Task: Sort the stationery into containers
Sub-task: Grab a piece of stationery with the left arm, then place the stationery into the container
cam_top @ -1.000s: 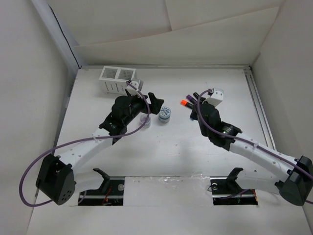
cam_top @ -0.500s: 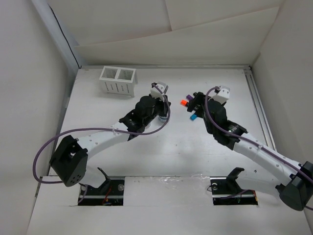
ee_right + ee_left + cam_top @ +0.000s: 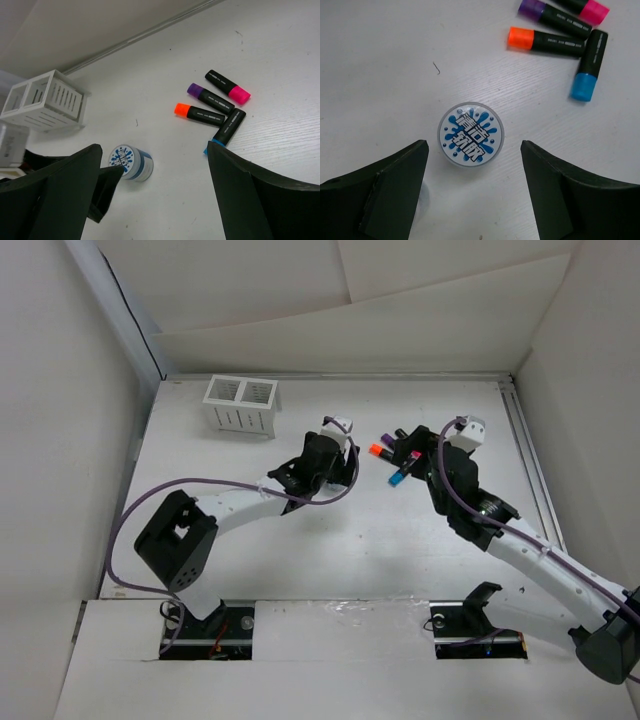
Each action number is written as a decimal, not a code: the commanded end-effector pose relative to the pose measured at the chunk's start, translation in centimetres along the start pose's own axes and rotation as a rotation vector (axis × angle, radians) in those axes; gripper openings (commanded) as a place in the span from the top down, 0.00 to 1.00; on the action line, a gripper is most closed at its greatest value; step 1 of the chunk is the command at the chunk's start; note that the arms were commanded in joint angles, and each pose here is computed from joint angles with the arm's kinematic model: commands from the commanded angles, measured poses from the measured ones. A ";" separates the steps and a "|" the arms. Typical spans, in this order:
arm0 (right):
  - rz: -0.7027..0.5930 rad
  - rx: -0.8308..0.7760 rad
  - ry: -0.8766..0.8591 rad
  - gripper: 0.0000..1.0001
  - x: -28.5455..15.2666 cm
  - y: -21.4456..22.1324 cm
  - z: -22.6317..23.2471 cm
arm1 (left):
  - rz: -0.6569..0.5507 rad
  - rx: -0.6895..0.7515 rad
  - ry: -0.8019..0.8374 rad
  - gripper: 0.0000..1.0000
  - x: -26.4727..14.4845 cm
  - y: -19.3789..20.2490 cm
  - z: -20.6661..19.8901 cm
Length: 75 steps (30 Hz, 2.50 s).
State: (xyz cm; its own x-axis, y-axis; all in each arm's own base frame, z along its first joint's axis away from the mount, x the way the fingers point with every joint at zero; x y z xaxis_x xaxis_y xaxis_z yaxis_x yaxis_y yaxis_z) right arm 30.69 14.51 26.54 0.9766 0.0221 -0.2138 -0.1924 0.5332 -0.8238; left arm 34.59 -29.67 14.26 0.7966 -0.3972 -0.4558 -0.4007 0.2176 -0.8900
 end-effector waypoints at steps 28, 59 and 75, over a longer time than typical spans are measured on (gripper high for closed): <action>0.016 0.017 -0.066 0.03 0.0 -0.2 1.2 | 0.106 0.071 -0.083 0.50 4.7 2.6 0.0; 0.060 -0.006 -0.126 0.03 -0.3 0.7 2.3 | -0.368 -0.523 -0.457 0.66 -0.6 -21.1 30.1; 0.089 -0.022 -0.151 0.03 -0.4 1.4 2.8 | -0.211 -0.476 -0.673 0.66 0.7 -16.3 35.5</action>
State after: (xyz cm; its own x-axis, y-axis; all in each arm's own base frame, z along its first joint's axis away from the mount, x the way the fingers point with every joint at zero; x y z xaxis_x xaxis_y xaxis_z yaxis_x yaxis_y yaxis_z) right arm 30.13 16.78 25.39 0.9546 0.1637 -0.2488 -0.2976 0.4953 -0.8161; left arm 57.64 -3.54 23.54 0.8782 0.1960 -0.4362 -0.3797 -0.2689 -0.8852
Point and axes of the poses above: each gripper's point midway between its finger pads, its own x axis out along the fingers, its own z axis along the line the jaws close on, y = z × x, the point moved 1 cm from there along -x, back along the fingers, and after that the axes turned 5 degrees about x, right-handed, at the moved point
